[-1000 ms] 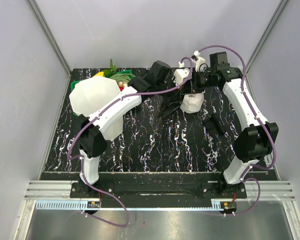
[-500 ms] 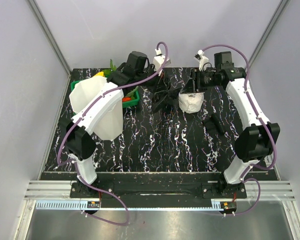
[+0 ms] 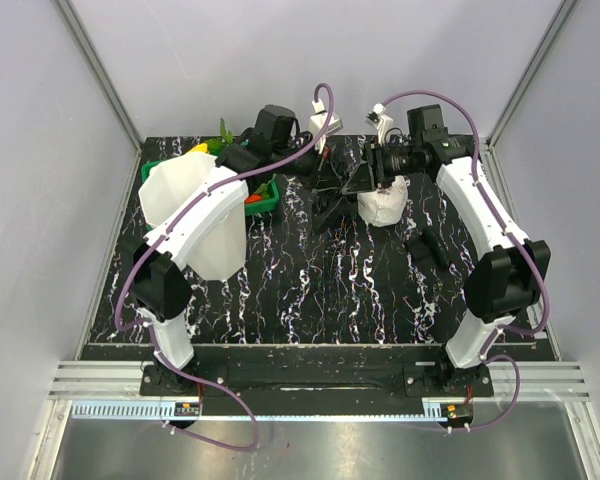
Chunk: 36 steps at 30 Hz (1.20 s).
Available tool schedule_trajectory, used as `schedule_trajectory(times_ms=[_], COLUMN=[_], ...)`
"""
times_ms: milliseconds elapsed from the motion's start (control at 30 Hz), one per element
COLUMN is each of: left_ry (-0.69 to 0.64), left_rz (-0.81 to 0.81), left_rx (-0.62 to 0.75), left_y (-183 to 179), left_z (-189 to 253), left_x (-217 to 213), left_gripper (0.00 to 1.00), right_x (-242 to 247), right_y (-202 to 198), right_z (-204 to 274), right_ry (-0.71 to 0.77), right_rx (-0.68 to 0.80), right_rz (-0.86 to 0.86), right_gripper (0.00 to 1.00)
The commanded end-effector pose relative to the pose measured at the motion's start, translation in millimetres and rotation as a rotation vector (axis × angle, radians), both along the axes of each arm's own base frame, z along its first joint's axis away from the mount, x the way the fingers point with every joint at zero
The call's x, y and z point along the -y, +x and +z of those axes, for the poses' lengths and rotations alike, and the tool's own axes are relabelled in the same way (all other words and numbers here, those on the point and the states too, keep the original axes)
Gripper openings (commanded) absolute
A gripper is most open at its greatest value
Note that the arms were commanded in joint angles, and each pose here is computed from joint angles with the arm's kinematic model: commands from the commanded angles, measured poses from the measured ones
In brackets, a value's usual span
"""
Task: Put the trash bags into the trash bin
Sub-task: Unfold the trash bag at the center of the board.
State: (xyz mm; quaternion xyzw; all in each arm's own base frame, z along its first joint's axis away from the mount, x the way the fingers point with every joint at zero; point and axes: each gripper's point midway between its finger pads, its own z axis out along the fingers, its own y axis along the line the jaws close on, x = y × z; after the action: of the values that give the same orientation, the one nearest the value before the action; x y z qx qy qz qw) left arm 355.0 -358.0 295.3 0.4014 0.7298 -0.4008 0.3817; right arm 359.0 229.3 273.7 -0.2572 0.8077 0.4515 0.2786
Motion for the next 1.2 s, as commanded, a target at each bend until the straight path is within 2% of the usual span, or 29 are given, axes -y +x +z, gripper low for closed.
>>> schedule_trajectory(times_ms=[0, 33, 167, 200, 267, 467, 800, 1167], left_ry=[-0.078, -0.080, -0.087, -0.086, -0.082, -0.060, -0.013, 0.070], left_rz=[-0.049, -0.053, -0.064, -0.064, -0.060, -0.050, 0.011, 0.171], left_rx=[0.029, 0.028, 0.030, 0.029, 0.026, 0.046, 0.112, 0.210], left_y=[-2.1, -2.8, -4.3, -4.3, -5.1, -6.7, 5.1, 32.5], left_z=[22.3, 22.5, 24.5, 23.9, 23.2, 21.9, 27.9, 30.7], left_x=[10.9, 11.2, 12.1, 12.1, 10.9, 3.8, -23.4, -71.9], left_gripper=[0.00, 0.00, 0.00, 0.00, 0.00, 0.00, 0.00, 0.00], right_x=[-8.8, -9.3, -10.3, -10.1, -8.4, 1.5, 35.0, 80.1], right_y=[8.7, 9.6, 9.8, 8.7, 8.0, 6.7, 8.8, 13.6], right_z=[10.5, 9.0, 3.0, 3.1, 4.4, 4.4, -13.5, -18.5], right_ry=[0.043, 0.040, 0.034, 0.034, 0.029, -0.030, -0.210, -0.377], right_rx=[0.054, 0.057, 0.054, 0.055, 0.072, 0.137, 0.152, 0.207], right_rz=[0.038, 0.039, 0.047, 0.050, 0.048, -0.002, -0.141, -0.311], right_gripper=[0.45, 0.43, 0.10, 0.05, 0.00, 0.00, 0.00, 0.00])
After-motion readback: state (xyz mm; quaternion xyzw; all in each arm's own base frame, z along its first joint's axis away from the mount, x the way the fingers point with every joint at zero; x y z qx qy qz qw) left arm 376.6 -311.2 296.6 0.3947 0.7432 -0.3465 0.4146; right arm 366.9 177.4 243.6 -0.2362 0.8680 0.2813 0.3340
